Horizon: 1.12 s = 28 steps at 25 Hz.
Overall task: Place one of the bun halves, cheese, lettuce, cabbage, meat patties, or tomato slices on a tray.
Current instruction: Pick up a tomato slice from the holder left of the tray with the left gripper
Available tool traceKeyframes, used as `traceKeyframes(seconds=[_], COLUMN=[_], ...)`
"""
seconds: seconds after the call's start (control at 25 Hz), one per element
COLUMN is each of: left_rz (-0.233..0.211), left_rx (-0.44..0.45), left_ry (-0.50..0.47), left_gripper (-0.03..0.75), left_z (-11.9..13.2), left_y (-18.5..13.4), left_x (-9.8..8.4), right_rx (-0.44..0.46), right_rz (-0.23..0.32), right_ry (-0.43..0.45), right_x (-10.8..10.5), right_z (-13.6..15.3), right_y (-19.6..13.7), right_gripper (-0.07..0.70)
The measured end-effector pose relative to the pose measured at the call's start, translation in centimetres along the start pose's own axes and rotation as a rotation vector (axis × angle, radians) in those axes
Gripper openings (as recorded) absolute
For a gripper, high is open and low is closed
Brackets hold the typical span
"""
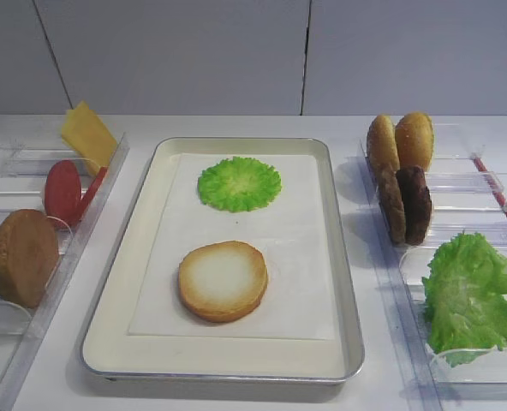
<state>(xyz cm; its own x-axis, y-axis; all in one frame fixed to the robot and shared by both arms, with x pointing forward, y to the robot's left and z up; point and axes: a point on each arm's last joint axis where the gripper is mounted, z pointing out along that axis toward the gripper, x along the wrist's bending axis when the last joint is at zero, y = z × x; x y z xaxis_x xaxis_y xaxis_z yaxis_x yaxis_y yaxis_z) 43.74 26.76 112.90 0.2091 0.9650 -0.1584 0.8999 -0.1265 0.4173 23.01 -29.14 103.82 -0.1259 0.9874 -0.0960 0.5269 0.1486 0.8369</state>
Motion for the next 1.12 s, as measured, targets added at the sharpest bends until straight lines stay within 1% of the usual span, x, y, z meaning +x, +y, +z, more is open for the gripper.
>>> traceKeyframes(seconds=[0.12, 0.32, 0.44, 0.6, 0.76, 1.0, 1.12], left_rz=[0.050, 0.090, 0.095, 0.089, 0.085, 0.101, 0.104], left_rx=[0.048, 0.109, 0.152, 0.186, 0.215, 0.264, 0.287], left_ry=[0.041, 0.141, 0.162, 0.180, 0.210, 0.260, 0.292], left_gripper=[0.359, 0.359, 0.359, 0.359, 0.360, 0.360, 0.359], left_z=[1.6, 5.0, 7.6, 10.4, 13.0, 16.5, 17.7], left_y=[2.0, 5.2, 7.1, 9.4, 10.9, 11.7, 11.7], left_x=[-1.2, -3.0, -3.7, -3.8, -3.6, -3.2, -2.8], right_rx=[0.000, 0.000, 0.000, 0.000, 0.000, 0.000, 0.000], right_rz=[0.000, 0.000, 0.000, 0.000, 0.000, 0.000, 0.000], right_ry=[0.000, 0.000, 0.000, 0.000, 0.000, 0.000, 0.000], right_x=[0.0, 0.0, 0.0, 0.0, 0.0, 0.0, 0.0], right_z=[0.0, 0.0, 0.0, 0.0, 0.0, 0.0, 0.0], right_y=[0.0, 0.0, 0.0, 0.0, 0.0, 0.0, 0.0], right_gripper=[0.486, 0.486, 0.486, 0.486, 0.486, 0.481, 0.478])
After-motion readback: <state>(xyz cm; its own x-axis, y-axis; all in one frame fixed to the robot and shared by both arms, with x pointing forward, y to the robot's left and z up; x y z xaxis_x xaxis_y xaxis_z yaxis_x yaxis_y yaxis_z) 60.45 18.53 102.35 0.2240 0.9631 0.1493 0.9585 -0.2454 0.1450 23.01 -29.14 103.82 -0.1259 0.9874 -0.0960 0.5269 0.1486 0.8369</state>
